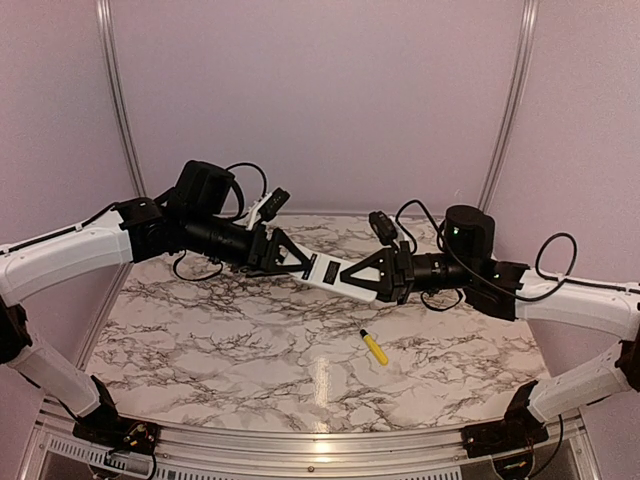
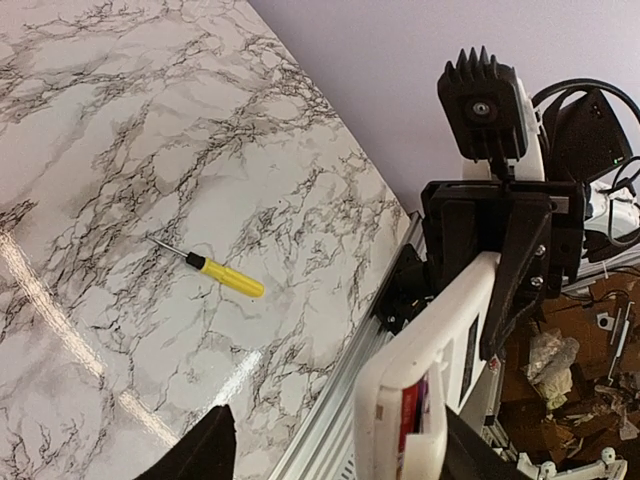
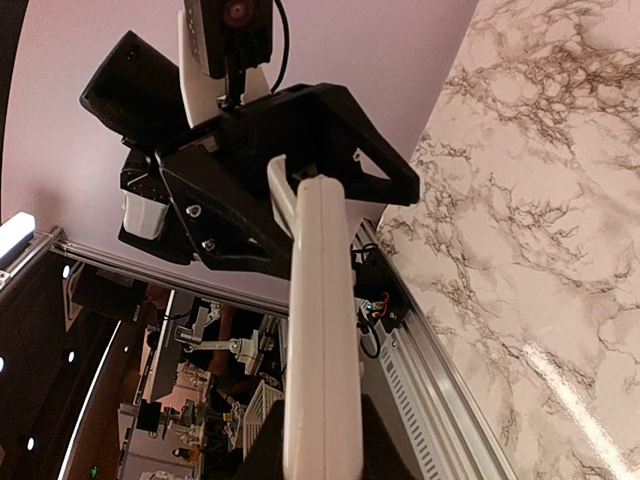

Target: Unload the batteries from the remote control

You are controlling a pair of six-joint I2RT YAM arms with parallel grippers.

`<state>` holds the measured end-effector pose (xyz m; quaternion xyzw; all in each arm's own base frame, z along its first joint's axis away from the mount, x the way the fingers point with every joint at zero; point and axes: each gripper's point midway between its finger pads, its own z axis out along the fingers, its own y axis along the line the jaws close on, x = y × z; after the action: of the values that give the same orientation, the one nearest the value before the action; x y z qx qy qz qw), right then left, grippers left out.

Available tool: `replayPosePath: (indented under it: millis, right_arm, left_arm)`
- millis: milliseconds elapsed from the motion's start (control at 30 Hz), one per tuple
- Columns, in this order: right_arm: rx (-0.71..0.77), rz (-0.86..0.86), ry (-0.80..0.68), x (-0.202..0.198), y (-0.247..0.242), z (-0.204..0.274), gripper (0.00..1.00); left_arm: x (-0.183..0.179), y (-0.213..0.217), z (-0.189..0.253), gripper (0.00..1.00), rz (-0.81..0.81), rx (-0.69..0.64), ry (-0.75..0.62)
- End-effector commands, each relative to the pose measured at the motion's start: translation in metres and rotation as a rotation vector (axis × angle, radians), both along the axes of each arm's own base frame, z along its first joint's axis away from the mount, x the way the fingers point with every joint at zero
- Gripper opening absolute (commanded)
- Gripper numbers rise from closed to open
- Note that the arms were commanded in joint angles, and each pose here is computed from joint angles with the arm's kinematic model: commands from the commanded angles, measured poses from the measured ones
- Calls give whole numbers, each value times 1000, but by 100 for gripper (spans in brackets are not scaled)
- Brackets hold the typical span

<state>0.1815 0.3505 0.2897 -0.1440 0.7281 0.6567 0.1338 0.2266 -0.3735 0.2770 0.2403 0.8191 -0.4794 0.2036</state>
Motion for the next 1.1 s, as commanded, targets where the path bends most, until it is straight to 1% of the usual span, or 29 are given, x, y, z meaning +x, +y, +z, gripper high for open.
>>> replayPosePath:
  millis: [0,100,200,367,567,833,1067]
  right_arm:
    - [43,9,-47,-6,-2,17,0]
    - [41,10,-44,-6,-2,16,0]
    - [38,13,-44,-7,-2,15,0]
    - [33,15,-42,-7,-2,13,0]
    - [29,12,-39,-7,-2,11,0]
    - [29,4,-36,-6,-3,7,0]
    - [9,-5,-27,-6,-5,1,0]
  left_arm:
    - [-1,7,14,67,12,-17,-27]
    - [0,8,16,65,19,-25,-26]
    - [2,11,17,60,26,-34,-24]
    - [2,13,19,47,26,-39,-20]
    - [1,17,17,38,29,-39,-13]
    - [0,17,17,30,31,-59,-5]
    - [0,22,15,24,51,-73,2]
